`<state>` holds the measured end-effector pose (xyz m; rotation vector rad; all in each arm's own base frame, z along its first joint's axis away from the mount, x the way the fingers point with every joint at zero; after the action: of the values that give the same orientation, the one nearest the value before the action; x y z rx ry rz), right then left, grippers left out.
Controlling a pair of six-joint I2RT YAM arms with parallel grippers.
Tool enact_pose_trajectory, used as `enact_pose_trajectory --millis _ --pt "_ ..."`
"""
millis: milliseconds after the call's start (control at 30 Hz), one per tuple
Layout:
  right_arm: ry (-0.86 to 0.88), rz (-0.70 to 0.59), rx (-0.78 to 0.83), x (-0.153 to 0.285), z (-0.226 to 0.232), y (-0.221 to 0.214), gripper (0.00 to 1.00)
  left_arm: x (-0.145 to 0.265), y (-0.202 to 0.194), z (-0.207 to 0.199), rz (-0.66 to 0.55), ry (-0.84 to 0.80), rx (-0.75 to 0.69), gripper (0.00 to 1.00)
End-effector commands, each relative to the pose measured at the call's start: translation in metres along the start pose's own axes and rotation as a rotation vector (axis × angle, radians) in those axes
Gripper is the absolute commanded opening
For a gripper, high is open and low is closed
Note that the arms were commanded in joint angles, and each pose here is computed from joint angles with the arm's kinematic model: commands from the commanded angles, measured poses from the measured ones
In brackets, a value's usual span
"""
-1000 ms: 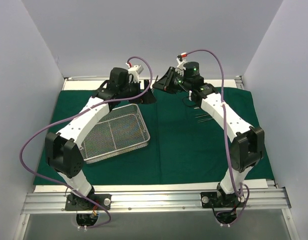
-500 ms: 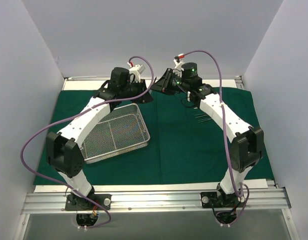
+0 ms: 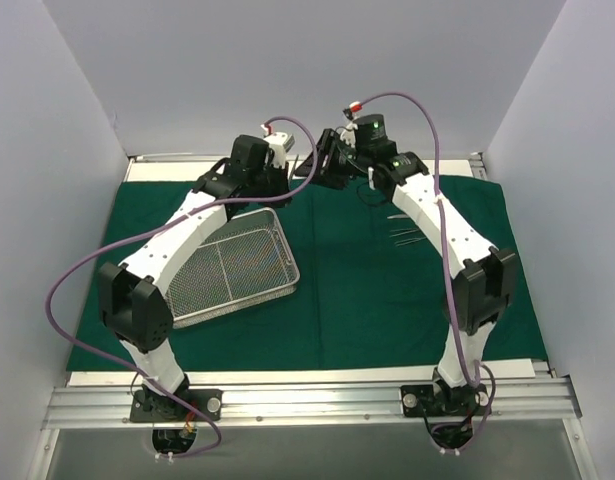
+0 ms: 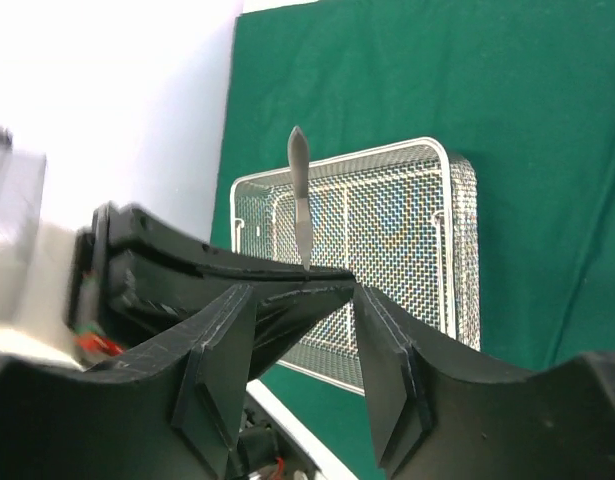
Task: Open and lay out the surgical kit
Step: Place the medical item in the surgical kit.
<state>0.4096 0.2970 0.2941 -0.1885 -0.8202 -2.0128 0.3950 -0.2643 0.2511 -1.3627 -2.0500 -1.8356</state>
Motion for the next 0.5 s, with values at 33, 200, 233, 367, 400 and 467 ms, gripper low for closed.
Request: enact_pose_trajectory --millis 33,200,233,367,400,467 --pt "-0.088 0.034 -0.041 0.0 0.003 0.003 0.45 0.009 0.012 0.016 -0.022 0.215 -0.157 0.02" --pt "-0.11 0.037 -0.072 -0.003 0.004 0.007 0.45 0.007 0.01 0.014 -0.015 0.24 -0.196 0.02" --pt "-0.119 0.053 -0.08 -0.006 0.001 0.005 0.45 0.008 0.01 0.014 -0.017 0.248 -0.201 0.02" --pt "-0.114 0.054 -0.084 -0.012 0.004 0.004 0.45 0.008 0.011 0.012 -0.022 0.241 -0.21 0.02" --pt "-0.113 0.056 -0.088 -0.013 0.004 0.003 0.44 0.007 0.011 0.012 -0.02 0.239 -0.212 0.02" --pt "-0.115 0.061 -0.091 -0.016 0.004 0.002 0.43 0.007 0.011 0.01 -0.018 0.233 -0.216 0.02"
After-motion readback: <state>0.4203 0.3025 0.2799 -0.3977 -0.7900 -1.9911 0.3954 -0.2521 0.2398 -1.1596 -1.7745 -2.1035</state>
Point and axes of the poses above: each gripper's point midway between its finger pads, its own x axis back along the fingers, its own z axis along the line the jaws close on, y = z × x, the point moved 2 cm from there along x, back along the fingers, and after that the axes turned 2 degrees about -x, right-handed, at the moved point
